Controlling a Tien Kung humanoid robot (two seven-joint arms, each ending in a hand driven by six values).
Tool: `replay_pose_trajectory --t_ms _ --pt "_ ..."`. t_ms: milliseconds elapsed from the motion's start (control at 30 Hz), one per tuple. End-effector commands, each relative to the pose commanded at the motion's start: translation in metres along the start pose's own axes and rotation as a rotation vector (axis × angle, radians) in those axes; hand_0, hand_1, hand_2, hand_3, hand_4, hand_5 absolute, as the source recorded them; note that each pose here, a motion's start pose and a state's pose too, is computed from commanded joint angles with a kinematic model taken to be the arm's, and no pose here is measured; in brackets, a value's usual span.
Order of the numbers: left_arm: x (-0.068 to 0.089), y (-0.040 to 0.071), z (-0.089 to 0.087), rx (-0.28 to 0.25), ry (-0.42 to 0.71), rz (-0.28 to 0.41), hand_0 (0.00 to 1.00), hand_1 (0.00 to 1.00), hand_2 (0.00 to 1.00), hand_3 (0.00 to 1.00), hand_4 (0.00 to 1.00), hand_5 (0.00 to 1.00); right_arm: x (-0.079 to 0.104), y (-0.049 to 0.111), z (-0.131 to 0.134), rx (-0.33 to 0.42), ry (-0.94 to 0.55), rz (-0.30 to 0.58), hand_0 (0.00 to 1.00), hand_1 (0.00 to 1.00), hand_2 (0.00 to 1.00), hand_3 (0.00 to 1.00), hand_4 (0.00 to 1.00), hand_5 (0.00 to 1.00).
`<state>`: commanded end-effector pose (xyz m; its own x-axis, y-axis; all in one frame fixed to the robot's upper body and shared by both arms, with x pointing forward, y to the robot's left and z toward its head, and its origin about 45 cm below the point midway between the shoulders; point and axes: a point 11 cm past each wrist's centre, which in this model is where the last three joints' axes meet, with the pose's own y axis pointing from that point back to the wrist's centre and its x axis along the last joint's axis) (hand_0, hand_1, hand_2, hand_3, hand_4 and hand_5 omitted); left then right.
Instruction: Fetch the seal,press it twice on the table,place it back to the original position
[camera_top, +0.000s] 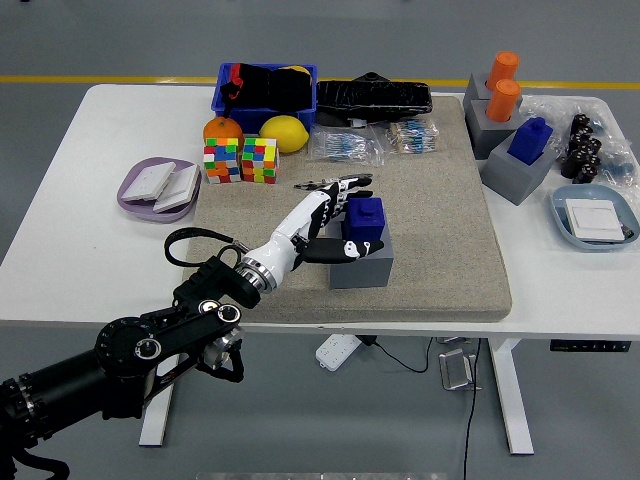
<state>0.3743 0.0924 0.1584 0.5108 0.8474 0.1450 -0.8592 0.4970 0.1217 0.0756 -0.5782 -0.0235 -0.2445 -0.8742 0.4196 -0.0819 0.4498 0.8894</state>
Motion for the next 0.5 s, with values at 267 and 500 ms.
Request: replay_pose_trajectory --t_ms 267,500 --pt "0.0041 -0.002 0.0008 0.0 -0.043 0.038 0.892 0.812 0.813 0.886 0.785 0.002 0.0012 0.0004 -0.0019 0.004 0.004 0.002 0.884 0.747 0.731 0.735 0.826 0.522" --pt "0.004 -0.0014 -0.0028 0.01 -0.05 0.045 0.879 0.801 0.799 0.88 0.72 0.002 0.0031 0.0007 -0.0022 0.003 0.01 0.006 0.884 0.747 0.731 0.735 0.826 0.522"
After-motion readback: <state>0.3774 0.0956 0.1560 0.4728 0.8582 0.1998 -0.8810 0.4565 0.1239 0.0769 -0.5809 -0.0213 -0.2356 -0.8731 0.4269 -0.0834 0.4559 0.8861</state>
